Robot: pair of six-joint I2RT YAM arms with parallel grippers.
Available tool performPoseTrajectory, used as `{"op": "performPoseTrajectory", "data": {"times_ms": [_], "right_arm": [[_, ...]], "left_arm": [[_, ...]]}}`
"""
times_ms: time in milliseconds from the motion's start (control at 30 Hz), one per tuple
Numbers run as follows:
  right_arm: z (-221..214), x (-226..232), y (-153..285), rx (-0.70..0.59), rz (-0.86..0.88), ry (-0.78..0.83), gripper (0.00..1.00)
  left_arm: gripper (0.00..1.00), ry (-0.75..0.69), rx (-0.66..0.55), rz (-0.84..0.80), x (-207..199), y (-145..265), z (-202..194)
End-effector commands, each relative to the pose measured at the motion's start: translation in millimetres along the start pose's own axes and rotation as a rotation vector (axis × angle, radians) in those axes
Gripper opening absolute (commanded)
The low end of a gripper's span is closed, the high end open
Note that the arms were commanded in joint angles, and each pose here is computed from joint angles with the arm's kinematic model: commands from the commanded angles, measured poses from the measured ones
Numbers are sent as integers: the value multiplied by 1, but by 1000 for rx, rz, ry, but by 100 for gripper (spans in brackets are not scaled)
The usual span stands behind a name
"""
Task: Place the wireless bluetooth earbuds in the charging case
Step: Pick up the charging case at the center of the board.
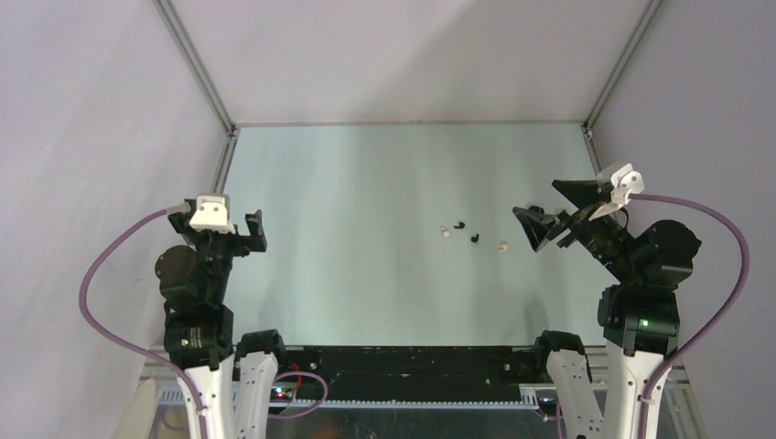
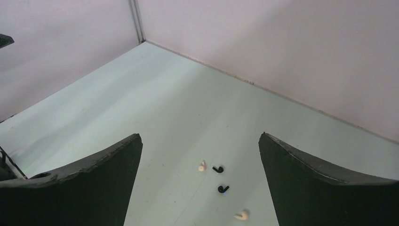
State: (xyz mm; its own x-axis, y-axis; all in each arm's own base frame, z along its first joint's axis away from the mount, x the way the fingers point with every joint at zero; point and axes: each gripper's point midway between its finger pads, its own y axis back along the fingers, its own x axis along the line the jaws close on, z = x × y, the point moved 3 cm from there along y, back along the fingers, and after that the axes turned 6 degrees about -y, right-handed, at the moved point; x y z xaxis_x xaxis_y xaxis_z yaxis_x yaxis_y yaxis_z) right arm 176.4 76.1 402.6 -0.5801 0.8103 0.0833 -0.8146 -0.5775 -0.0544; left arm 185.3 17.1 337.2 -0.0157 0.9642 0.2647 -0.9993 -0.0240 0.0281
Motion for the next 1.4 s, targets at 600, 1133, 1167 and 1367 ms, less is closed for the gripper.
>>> {"op": "performPoseTrajectory", "data": {"times_ms": [600,1133,1167,1367], "right_arm": [[-85,-110,-82,367,-384,5,100],[-171,-188,-104,752,-607,-55,100],[-175,-189,-103,766,-604,-61,100],[-210,-202,-91,878,-596,-175,97]], "left_arm": [[99,-38,221,-108,-9,-69,-44],[99,-45,250,-240,-33,-74,-58],[99,-45,248,-245,-34,-73,-57],[99,-52,219,-255,-36,-68,-52]]}}
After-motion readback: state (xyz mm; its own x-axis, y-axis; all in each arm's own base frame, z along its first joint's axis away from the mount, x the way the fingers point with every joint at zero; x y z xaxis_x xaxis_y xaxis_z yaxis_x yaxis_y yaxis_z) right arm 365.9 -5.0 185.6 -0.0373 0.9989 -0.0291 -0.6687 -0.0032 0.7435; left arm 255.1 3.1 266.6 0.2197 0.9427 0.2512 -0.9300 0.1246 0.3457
